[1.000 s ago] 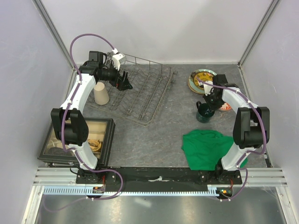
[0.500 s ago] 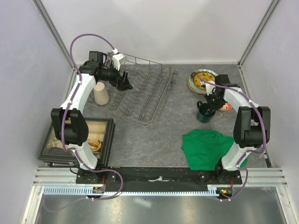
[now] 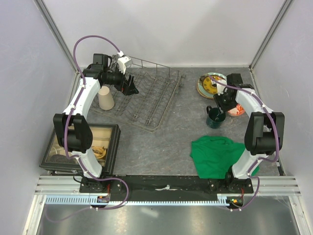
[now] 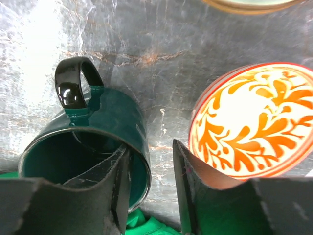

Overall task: Unload the mixed dishes from the dish rack
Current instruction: Place the cup at the center of the board, then pick up the cup from the dish rack.

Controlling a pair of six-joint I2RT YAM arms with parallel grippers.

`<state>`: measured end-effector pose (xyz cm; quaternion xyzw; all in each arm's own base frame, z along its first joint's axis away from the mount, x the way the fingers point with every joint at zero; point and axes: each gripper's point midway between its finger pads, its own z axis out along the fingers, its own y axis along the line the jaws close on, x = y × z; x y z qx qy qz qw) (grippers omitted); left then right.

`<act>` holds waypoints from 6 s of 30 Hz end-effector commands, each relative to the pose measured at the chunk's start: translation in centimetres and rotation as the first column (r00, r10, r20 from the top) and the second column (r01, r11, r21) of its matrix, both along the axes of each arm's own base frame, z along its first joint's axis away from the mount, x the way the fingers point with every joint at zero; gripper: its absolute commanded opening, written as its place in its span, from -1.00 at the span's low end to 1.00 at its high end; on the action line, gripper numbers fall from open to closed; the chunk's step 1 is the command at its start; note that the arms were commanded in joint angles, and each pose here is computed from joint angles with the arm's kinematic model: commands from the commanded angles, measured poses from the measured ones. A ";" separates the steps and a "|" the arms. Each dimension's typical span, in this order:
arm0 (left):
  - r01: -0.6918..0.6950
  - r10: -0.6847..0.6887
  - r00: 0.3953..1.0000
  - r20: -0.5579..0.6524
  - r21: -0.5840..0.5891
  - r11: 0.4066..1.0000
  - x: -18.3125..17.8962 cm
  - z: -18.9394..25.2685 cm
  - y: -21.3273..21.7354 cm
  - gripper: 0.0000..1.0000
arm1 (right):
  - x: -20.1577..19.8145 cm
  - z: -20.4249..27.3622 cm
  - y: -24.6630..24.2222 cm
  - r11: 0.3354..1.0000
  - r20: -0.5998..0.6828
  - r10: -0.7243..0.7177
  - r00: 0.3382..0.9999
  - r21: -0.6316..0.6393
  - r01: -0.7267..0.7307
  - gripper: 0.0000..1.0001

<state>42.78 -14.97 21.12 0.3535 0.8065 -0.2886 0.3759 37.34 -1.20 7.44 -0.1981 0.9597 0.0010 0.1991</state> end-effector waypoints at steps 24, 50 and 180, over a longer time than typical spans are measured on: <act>-0.151 0.078 0.979 0.188 0.415 0.897 4.6 2.1 7.7 0.99 | 0.1 14.7 3.0 0.986 0.361 -0.022 0.932 0.163 -0.040 0.32; -0.165 0.207 0.978 0.018 0.670 0.724 4.6 -4.1 16.3 0.99 | -2.0 11.8 3.9 0.977 0.402 -0.005 0.916 0.197 -0.081 0.41; 0.204 -0.378 0.921 -0.090 -0.717 0.667 -8.8 16.1 -6.8 -0.88 | -1.4 28.7 32.6 0.209 0.711 0.093 0.697 0.670 -0.712 -0.13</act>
